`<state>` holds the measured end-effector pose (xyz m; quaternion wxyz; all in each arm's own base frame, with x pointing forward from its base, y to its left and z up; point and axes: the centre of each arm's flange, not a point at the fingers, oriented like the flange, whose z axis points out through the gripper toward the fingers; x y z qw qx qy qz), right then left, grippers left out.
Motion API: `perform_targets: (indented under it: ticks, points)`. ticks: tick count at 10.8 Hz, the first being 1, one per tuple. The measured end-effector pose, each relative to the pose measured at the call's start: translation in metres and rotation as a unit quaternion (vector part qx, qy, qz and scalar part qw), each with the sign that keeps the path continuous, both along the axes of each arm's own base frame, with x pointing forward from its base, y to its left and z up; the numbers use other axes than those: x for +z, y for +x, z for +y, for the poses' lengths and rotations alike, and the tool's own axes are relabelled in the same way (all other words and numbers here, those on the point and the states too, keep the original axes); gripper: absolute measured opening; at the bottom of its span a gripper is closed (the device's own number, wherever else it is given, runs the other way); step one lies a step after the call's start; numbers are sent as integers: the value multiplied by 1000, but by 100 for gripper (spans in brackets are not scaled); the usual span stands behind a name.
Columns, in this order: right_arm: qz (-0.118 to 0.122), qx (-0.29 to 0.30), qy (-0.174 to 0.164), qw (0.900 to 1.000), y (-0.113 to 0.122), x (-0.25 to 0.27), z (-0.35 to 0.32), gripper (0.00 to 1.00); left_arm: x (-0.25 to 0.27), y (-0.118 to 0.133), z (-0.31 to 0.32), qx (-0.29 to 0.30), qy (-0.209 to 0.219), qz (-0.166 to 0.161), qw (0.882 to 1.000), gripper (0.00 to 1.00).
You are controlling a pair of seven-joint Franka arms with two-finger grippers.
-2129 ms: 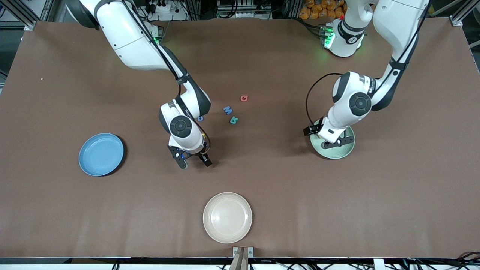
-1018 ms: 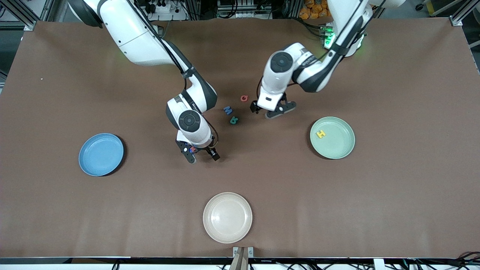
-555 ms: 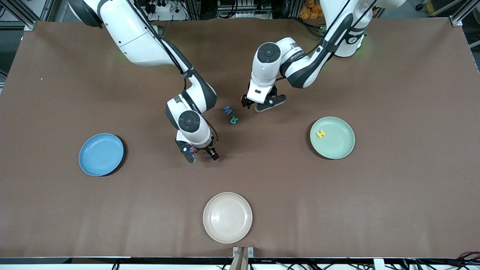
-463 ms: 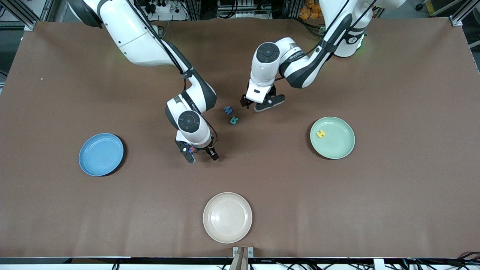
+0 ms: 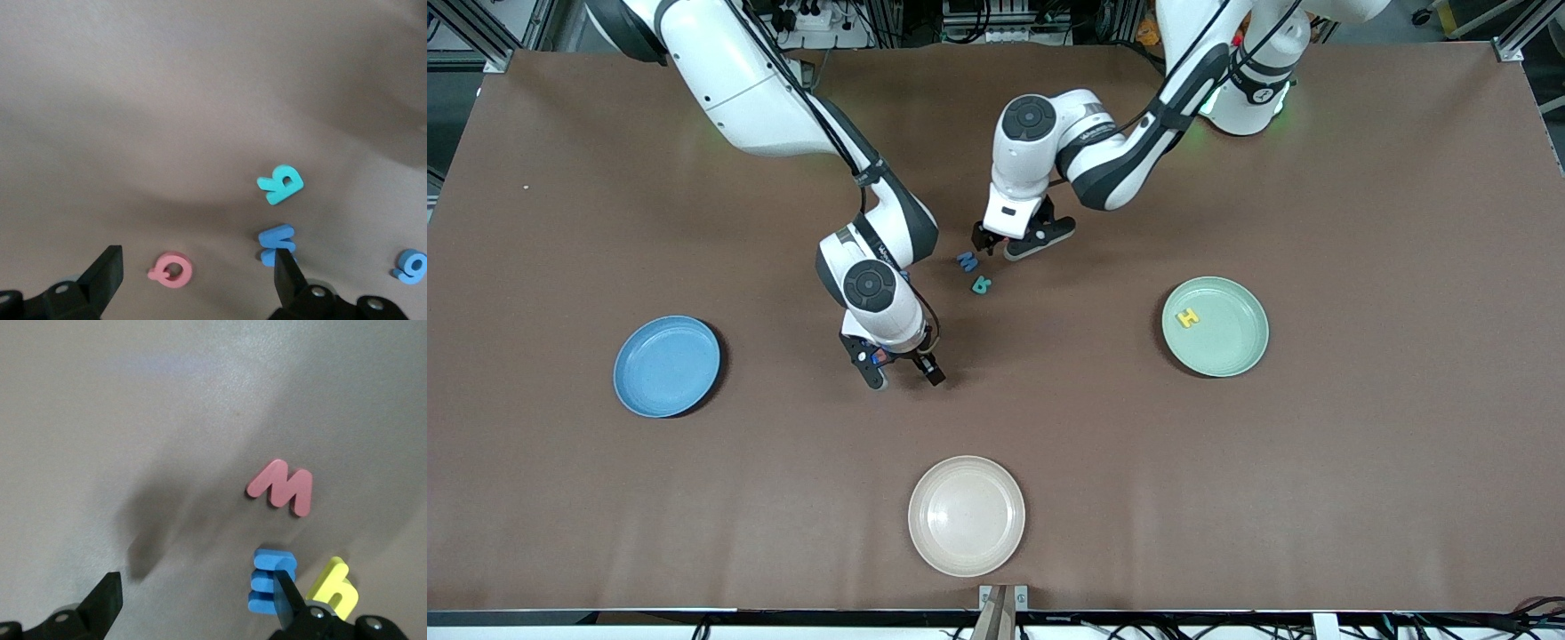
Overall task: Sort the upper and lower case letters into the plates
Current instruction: 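Move the left gripper to the pink q while the right gripper lowers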
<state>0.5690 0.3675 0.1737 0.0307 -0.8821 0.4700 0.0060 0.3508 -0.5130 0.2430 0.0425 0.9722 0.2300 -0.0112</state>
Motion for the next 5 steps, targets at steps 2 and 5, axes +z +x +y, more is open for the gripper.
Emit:
perform_targets:
  ticks: [2, 5]
  points:
    - [-1, 0, 0, 1000, -3, -2, -3, 100, -9, -5, -5, -2, 3, 6, 1000, 100]
    - [5, -1, -5, 1000, -5, 11, -6, 100, -37, -22, -4, -30, 29, 6, 999, 100]
